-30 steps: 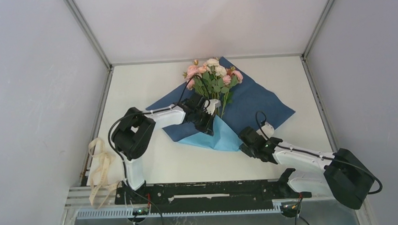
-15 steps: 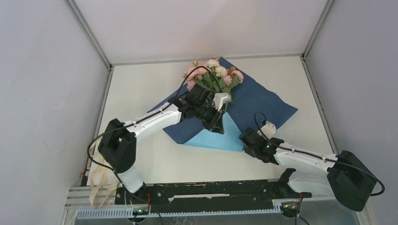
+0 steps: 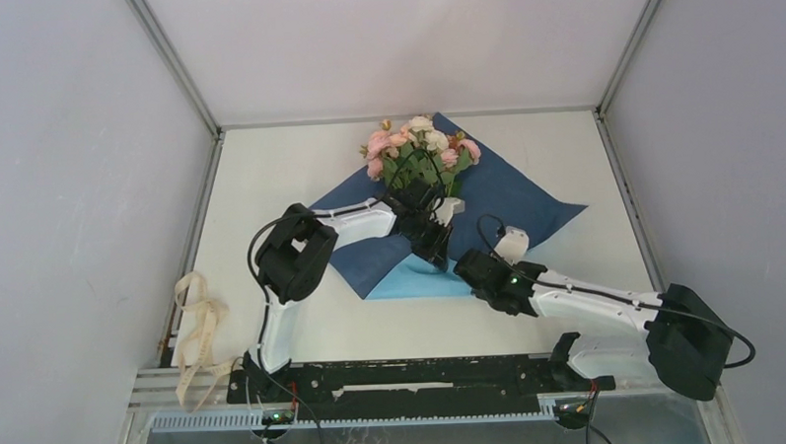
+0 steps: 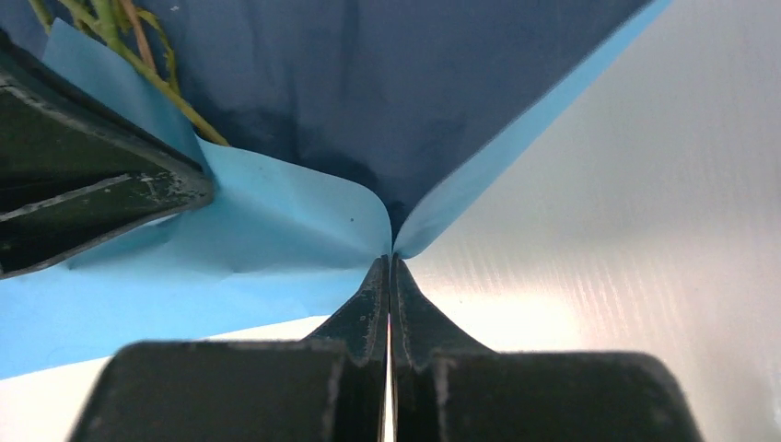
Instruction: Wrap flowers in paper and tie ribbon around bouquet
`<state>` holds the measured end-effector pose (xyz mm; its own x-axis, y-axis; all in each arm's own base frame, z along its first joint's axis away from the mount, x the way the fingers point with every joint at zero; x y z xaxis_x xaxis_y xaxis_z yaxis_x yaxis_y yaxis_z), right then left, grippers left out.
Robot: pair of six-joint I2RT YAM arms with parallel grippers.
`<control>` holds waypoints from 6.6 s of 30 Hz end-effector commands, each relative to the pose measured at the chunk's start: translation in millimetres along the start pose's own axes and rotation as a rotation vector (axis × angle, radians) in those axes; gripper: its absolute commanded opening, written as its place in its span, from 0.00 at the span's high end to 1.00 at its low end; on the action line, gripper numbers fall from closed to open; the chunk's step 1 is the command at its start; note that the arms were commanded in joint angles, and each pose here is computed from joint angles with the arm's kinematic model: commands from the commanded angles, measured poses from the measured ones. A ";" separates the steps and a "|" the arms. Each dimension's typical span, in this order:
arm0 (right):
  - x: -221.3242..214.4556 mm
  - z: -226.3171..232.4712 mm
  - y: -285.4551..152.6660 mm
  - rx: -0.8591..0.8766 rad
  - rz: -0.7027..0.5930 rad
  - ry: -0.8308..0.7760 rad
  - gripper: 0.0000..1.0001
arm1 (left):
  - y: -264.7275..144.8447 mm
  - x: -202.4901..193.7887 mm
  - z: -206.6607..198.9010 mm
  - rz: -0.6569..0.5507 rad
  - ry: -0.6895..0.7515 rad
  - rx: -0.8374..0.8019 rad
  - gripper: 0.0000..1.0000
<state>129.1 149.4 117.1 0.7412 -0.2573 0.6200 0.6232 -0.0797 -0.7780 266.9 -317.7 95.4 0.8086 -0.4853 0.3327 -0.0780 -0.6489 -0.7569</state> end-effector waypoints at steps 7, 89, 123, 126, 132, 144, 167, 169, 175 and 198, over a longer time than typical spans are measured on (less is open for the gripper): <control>21.7 60.8 -27.4 -0.079 -0.198 -0.620 1.00 | 8.0 2.1 23.7 -0.029 -0.038 0.044 0.81; 46.3 119.7 -89.5 0.746 -0.104 -0.893 0.32 | -101.5 -13.8 121.3 -0.314 -0.363 -0.114 1.00; 215.3 67.7 168.3 0.844 0.137 0.141 0.72 | -98.0 -33.0 126.8 -0.204 -0.356 0.016 1.00; 246.1 58.6 190.7 0.796 0.074 0.218 0.73 | -92.7 -35.8 130.2 -0.183 -0.381 0.014 1.00; 285.3 52.6 227.9 0.705 0.040 0.277 0.72 | -88.3 -40.2 132.7 -0.138 -0.401 0.006 1.00; 281.0 17.0 185.3 0.664 0.078 0.125 0.08 | -91.8 -38.6 129.2 -0.172 -0.383 -0.001 1.00; 197.6 28.5 148.2 0.767 0.263 0.017 0.83 | -92.9 -40.0 131.9 -0.226 -0.408 0.064 1.00; 199.5 25.0 135.9 0.702 0.253 -0.012 0.50 | -93.2 -39.7 132.6 -0.228 -0.410 0.067 1.00; 176.7 56.7 65.8 0.476 0.135 -0.341 0.40 | -100.9 -35.9 130.2 -0.261 -0.376 0.097 1.00; 55.1 118.4 91.3 0.725 0.469 -0.347 1.00 | -209.5 -66.7 130.9 -0.714 -0.724 0.219 0.52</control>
<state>257.0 238.9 94.0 0.9227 0.2113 0.3224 0.1318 0.6131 -0.7789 323.9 -106.7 161.0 0.8564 0.2031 0.4746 0.4933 -0.5931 -0.6363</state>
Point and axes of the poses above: each gripper's point midway between its finger pads, its own y axis out along the fingers, its own z axis along the line the jaws close on, x = y × z, the point moved 10 cm from there along -y, back along the fingers, and after that the axes turned 6 degrees about -y, right-handed, at the moved point
